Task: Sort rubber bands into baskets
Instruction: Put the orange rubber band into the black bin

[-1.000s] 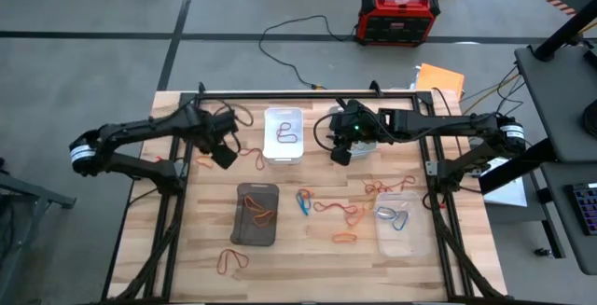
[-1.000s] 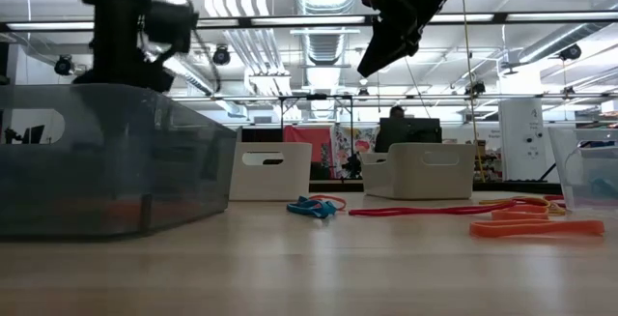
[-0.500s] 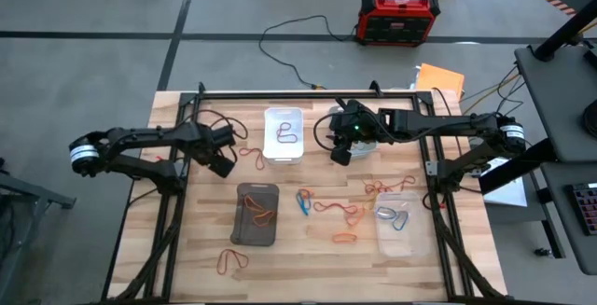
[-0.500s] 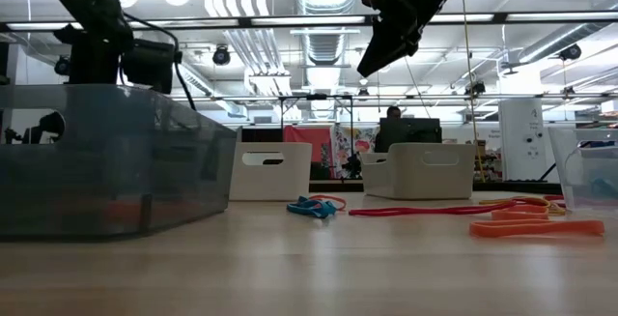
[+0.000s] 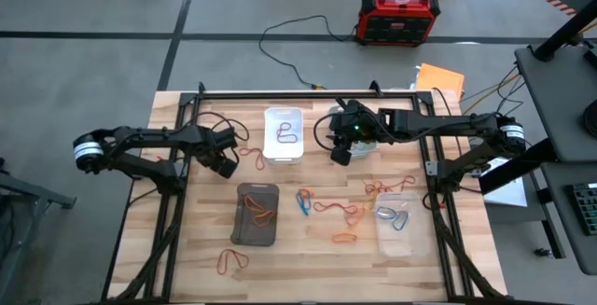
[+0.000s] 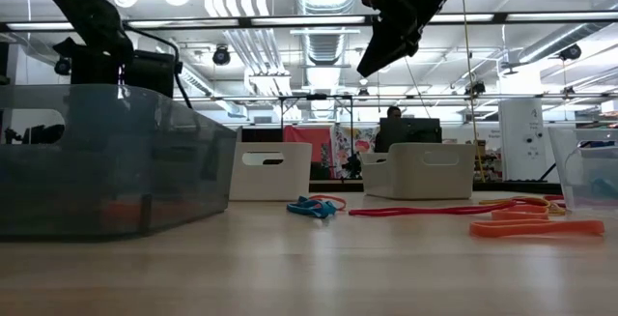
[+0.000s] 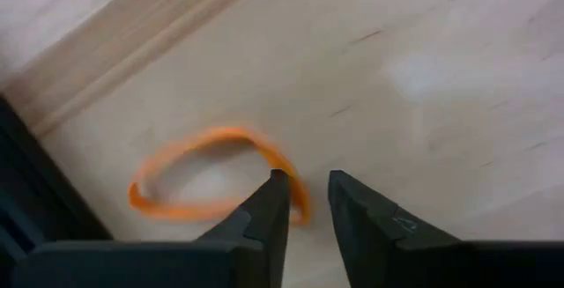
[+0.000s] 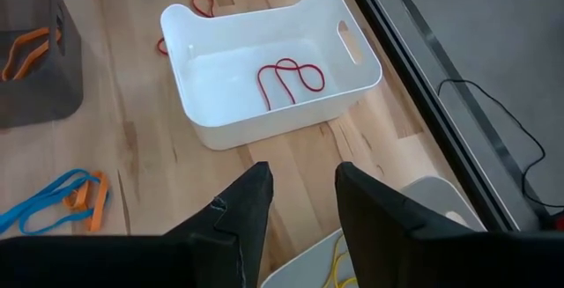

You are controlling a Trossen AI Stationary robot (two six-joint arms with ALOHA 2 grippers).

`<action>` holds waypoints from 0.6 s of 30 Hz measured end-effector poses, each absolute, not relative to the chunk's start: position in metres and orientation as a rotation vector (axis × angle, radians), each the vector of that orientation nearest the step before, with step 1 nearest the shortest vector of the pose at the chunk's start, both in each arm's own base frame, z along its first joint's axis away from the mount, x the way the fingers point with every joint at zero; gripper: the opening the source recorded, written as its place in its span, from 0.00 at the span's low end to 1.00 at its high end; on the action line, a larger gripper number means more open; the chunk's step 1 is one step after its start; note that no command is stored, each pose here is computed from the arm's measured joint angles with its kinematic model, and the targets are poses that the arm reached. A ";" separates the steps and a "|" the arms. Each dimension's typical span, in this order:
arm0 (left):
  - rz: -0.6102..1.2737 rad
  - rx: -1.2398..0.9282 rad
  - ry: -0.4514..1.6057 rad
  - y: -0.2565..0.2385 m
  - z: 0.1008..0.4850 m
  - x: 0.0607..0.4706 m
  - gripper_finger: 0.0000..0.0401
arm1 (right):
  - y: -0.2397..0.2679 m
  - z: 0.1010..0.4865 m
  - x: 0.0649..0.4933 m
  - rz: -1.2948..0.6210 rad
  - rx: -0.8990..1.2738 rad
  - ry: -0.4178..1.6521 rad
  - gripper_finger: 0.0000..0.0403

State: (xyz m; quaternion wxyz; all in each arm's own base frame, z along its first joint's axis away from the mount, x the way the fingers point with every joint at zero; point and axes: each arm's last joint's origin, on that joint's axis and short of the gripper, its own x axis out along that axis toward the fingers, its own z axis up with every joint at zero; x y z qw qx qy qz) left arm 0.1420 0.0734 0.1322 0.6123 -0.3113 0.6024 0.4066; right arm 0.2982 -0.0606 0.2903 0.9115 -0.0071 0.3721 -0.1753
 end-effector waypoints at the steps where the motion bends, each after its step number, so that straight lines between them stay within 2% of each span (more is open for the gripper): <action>1: 0.937 -0.720 1.393 0.073 0.131 0.142 0.13 | -0.061 0.290 0.298 -0.361 -0.015 0.767 0.31; 5: 0.933 -0.725 1.390 0.074 0.131 0.143 0.02 | -0.061 0.290 0.298 -0.361 -0.015 0.767 0.31; 18: 0.905 -0.609 1.345 0.080 0.157 0.154 0.00 | -0.061 0.290 0.298 -0.361 -0.015 0.768 0.31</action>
